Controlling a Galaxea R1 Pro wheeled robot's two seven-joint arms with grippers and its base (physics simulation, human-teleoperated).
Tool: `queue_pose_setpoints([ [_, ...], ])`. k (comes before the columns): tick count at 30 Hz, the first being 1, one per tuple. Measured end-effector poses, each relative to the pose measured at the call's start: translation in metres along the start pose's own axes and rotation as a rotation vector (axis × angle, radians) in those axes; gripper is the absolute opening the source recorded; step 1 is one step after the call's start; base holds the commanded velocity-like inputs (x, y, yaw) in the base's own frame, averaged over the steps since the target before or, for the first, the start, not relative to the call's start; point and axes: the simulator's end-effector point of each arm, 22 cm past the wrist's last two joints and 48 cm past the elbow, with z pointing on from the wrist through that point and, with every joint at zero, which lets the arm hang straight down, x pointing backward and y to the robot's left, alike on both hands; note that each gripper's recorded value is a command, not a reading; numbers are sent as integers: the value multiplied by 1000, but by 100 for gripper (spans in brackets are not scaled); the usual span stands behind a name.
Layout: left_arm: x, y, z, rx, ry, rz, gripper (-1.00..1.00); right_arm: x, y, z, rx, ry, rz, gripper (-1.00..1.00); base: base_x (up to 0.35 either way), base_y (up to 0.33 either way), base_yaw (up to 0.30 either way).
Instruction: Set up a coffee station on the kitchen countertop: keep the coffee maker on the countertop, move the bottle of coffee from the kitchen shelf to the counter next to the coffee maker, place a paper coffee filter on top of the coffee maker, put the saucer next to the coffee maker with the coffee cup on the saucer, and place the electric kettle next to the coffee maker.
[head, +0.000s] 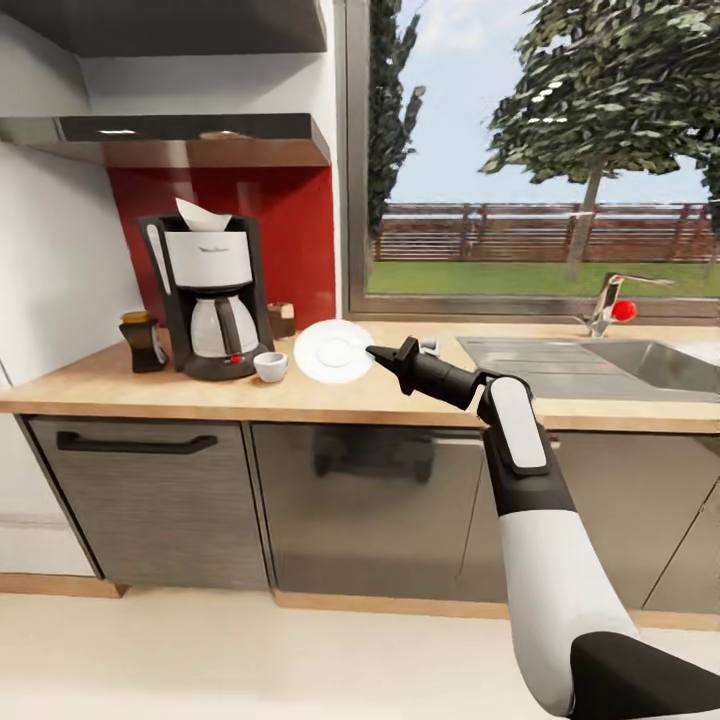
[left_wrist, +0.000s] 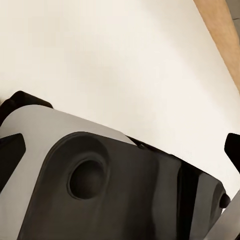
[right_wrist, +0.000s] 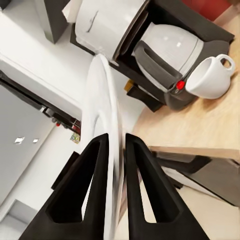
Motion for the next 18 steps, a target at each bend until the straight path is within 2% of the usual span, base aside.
queue_pose_setpoints([
  [9,0,0,0,0,0,0,100,1,-2,0,2,2,5,-100,-61,10,35],
  [18,-1,-1,0,2,-2,2,100,2,-1,0,3,2,3,-100,-6,1,226],
])
